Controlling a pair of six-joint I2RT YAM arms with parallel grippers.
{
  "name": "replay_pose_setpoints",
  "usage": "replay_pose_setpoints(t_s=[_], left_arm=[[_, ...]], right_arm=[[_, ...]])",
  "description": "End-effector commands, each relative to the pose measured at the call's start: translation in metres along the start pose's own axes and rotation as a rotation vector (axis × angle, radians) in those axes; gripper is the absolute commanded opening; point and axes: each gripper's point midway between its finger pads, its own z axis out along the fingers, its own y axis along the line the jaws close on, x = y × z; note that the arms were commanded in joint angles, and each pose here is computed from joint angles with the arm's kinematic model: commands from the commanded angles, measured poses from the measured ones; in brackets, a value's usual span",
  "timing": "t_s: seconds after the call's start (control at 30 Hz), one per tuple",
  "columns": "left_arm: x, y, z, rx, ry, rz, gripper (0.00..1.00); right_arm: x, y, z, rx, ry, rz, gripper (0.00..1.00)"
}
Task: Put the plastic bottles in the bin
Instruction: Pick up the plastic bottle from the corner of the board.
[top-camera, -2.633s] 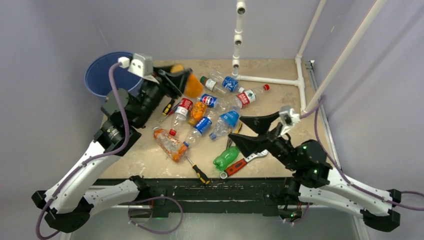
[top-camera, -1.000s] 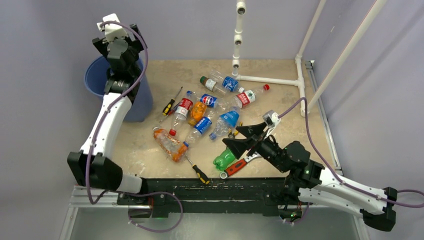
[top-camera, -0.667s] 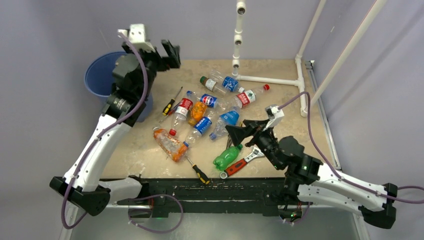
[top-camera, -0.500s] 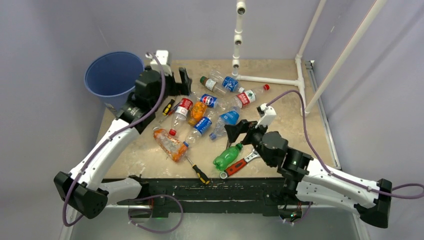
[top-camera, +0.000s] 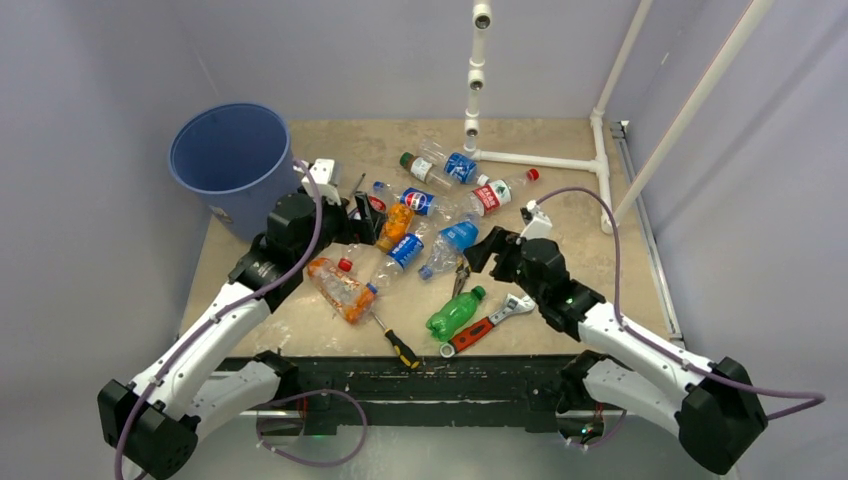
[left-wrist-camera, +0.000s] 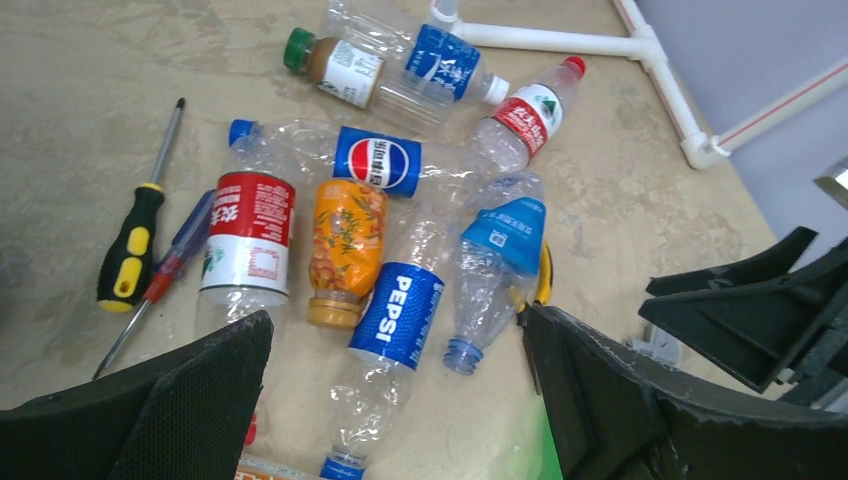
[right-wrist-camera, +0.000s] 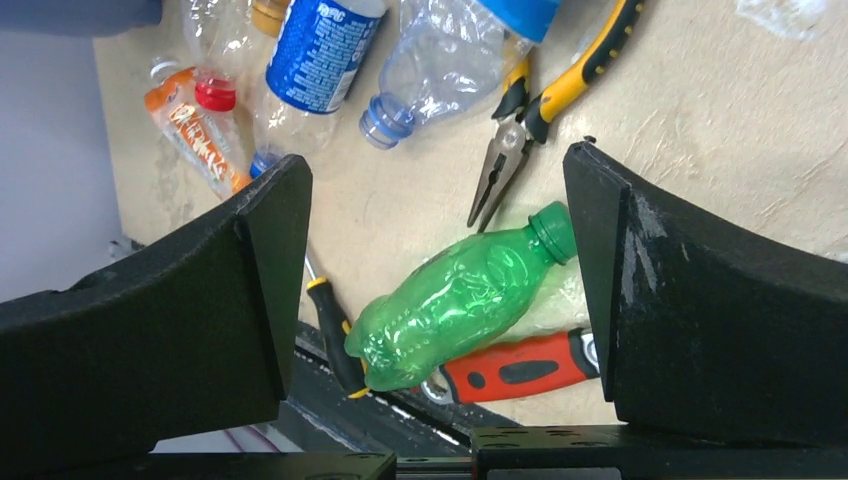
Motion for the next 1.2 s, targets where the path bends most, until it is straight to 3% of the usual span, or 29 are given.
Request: replay_pose_setpoints(t_s=[0.0,0.27,0.8,1.0,1.17], left_arm=[[-0.009,-0.026,-0.002,0.137,-0.042,-0.022,0.99],[-0.006,-0.02,0.0,0.105,-0.024,-0.032,0.95],[0.0,-0.016,0.005,0.085,-0.01,-0.035,0.93],[0.002,-0.015,0.006,0.081,-0.005,-0.037,0.92],[0.003,-0.015,0.007,0.081,-0.001,-0.041,0.92]], right_arm=[[0.007,0.007,-0.01,-0.055,0.016,0.106,0.91],[0.054,-0.027,-0.013,0.051,0.122,0.301,0.88],[0.093,-0.043,-0.004,0.083,0.198,0.457,0.82],[0.099,-0.041,0.005,0.08,0.217,0.471,0.75],[0.103,-0.038,0.013,0.072,0.234,0.462,0.63]])
